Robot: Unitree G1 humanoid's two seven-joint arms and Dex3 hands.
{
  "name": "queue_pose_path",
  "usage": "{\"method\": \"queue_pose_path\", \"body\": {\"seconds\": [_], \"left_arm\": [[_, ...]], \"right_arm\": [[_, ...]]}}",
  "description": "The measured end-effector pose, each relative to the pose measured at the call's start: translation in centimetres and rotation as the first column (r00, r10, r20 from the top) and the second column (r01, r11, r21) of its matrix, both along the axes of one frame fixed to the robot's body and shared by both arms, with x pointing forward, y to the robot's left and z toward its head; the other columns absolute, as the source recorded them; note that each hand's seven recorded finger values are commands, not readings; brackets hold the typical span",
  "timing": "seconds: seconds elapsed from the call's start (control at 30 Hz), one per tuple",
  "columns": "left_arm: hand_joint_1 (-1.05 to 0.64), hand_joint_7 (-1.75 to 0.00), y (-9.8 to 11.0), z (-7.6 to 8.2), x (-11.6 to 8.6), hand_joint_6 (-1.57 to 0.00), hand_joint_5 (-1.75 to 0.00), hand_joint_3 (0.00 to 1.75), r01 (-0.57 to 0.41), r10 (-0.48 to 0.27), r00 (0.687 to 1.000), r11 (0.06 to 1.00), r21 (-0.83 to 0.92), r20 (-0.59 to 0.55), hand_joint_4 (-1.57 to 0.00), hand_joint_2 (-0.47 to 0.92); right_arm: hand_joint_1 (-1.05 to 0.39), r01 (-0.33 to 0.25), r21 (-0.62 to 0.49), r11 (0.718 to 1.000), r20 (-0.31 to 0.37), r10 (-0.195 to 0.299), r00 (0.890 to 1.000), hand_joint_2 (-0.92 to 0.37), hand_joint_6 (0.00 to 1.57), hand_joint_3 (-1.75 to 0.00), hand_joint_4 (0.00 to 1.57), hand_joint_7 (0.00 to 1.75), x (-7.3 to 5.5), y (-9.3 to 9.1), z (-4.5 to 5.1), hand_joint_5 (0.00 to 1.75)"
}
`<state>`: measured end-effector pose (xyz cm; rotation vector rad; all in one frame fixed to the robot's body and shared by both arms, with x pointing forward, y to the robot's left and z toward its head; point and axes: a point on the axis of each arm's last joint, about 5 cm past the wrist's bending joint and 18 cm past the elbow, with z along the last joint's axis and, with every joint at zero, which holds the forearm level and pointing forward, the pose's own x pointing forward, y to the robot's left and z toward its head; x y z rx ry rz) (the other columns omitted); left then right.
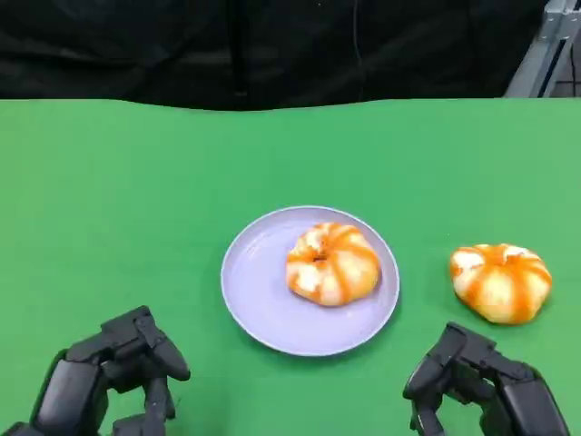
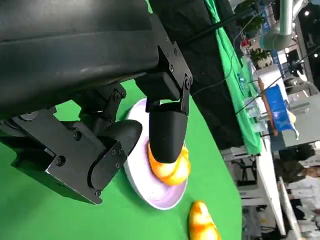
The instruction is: Grasp the bread from the table and place it into the plate.
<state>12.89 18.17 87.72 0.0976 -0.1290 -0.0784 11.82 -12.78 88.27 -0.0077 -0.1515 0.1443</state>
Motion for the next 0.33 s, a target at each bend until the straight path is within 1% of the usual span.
{"method": "queue_pose_path", "body": {"seconds": [0.33], "left_arm": [[-0.07,-1.58,0.06,-0.22,0.21,-0.81,-1.75,1.48,0.009,-0.009,1.0,1.0,-0.011,0.002,-0.85,0.33]], "right_arm": [[-0.1,0.003,0.004,1.0,-0.003,-0.003,1.0,-0.36,0.68,-1.33,0.67,1.46,-0.07,-0.11,-0.02,1.69]]}}
